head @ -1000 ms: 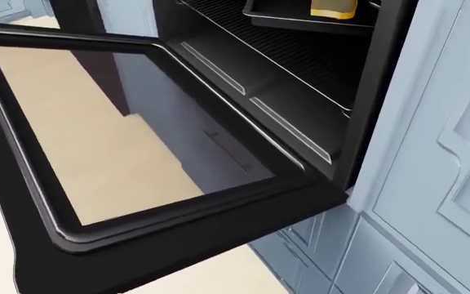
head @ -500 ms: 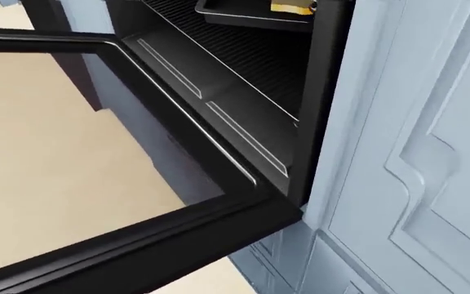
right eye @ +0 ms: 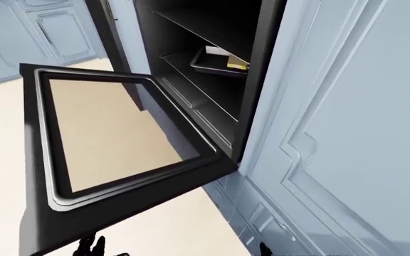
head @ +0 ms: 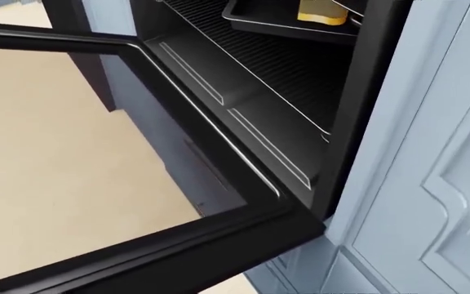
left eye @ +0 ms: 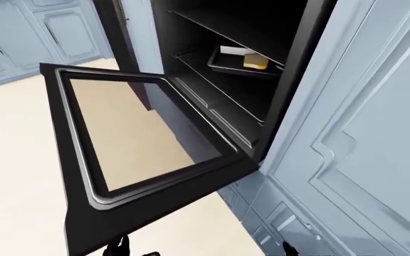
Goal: Close the oven door.
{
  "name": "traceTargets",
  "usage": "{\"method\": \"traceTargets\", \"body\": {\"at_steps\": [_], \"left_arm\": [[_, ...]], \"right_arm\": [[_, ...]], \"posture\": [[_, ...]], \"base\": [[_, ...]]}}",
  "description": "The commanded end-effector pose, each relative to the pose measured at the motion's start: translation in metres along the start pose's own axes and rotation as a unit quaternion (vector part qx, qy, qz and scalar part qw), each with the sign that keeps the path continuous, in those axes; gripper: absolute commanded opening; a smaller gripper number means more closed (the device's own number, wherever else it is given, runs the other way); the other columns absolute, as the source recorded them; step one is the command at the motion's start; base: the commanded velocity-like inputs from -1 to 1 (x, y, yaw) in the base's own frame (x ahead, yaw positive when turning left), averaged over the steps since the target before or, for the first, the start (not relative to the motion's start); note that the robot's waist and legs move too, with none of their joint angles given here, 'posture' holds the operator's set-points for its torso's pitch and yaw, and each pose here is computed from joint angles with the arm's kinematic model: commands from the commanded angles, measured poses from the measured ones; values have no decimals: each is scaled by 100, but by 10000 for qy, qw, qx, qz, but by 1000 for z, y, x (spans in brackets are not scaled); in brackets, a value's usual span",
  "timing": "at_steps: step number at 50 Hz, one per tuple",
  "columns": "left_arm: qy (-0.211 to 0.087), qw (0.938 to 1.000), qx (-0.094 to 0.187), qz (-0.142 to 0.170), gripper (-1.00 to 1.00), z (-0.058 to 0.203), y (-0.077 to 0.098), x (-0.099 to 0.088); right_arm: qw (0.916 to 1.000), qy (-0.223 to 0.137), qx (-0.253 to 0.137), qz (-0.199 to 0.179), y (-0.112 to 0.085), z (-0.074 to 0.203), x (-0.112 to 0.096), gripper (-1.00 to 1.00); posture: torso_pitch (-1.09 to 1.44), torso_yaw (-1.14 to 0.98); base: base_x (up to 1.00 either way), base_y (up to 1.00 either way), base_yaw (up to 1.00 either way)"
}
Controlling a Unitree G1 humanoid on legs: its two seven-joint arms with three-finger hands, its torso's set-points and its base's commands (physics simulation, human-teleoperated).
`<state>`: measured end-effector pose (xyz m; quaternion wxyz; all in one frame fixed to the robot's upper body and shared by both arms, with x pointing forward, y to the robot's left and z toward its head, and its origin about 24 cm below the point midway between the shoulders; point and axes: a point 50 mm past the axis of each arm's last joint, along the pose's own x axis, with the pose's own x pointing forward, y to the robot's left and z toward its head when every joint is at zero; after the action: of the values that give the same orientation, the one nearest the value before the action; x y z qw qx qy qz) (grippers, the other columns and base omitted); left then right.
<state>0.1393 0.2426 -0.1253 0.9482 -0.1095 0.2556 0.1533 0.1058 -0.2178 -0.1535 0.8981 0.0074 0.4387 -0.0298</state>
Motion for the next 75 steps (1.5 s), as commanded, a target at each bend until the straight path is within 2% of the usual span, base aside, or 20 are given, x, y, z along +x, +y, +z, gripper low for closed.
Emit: {"method": "traceTargets", "body": {"at_steps": [1,5,8,11,15,21,23,24,37,40,42,43,46,49,57,65,69,71,73,75], "left_arm": [[-294,9993,-217,-30,100,12,4,5],[-392,9988,-292,-34,100,16,2,7],[-479,9970,-468,-377,100,18,-4,10],[-638,9929,-958,-302,100,24,3,12],[-1254,9773,-1666,-369,100,41,10,16],[-1636,9661,-1955,-404,100,59,13,24],[-1799,9589,-2135,-515,100,66,13,26],[-1947,9503,-2359,-582,100,72,14,28],[-2317,9311,-2703,-794,100,105,13,38],[-2353,9304,-2649,-941,100,118,5,39],[-2472,9242,-2704,-1075,100,132,1,37],[-2561,9161,-2825,-1243,100,140,-2,32],[-2601,9149,-2794,-1316,100,158,-10,26],[-2765,9079,-2777,-1491,100,183,-19,15],[-3109,9020,-2581,-1520,100,231,-28,-5],[-3132,9083,-2176,-1720,100,276,-54,-25],[-2965,9187,-1537,-2109,100,306,-82,-27],[-2865,9240,-1322,-2162,100,316,-92,-24],[-2837,9236,-1281,-2238,100,322,-98,-24],[-2698,9280,-1014,-2360,100,328,-108,-22]], "right_arm": [[9998,-178,-97,-3,-3,9,2,100],[9997,-187,-137,44,-2,11,3,100],[9996,-200,-165,56,-2,12,3,100],[9995,-208,-198,90,-2,12,3,100],[9995,-206,-217,104,-2,12,3,100],[9995,-207,-227,126,-2,12,3,100],[9994,-201,-237,147,-1,12,3,100],[9994,-201,-241,147,-1,12,3,100],[9993,-206,-252,164,-1,12,3,100],[9993,-210,-249,177,-1,12,3,100],[9993,-208,-254,184,-1,12,3,100],[9993,-213,-258,178,-1,12,3,100],[9993,-218,-253,186,-1,12,3,100],[9993,-223,-250,189,-1,12,3,100],[9992,-231,-239,205,-1,12,3,100],[9992,-241,-228,224,-1,12,3,100],[9992,-240,-225,223,-1,12,3,100],[9992,-238,-222,224,-1,12,3,100],[9992,-235,-223,221,-1,12,3,100],[9992,-235,-220,218,-1,12,3,100]], "posture": [[0,0],[0,0],[0,0],[0,0],[0,0],[0,0],[0,0],[0,0],[0,0],[0,0],[0,0],[0,0],[0,0],[0,0],[0,0],[0,0],[0,0],[0,0],[0,0],[0,0]], "base": [[0,0,0],[0,0,0],[0,0,0],[0,0,0],[0,0,0],[0,0,0],[0,0,0],[0,0,0],[0,0,0],[0,0,0],[0,0,0],[0,0,0],[0,0,0],[0,0,0],[0,0,0],[0,0,0],[0,0,0],[0,0,0],[0,0,0],[0,0,0]]}}
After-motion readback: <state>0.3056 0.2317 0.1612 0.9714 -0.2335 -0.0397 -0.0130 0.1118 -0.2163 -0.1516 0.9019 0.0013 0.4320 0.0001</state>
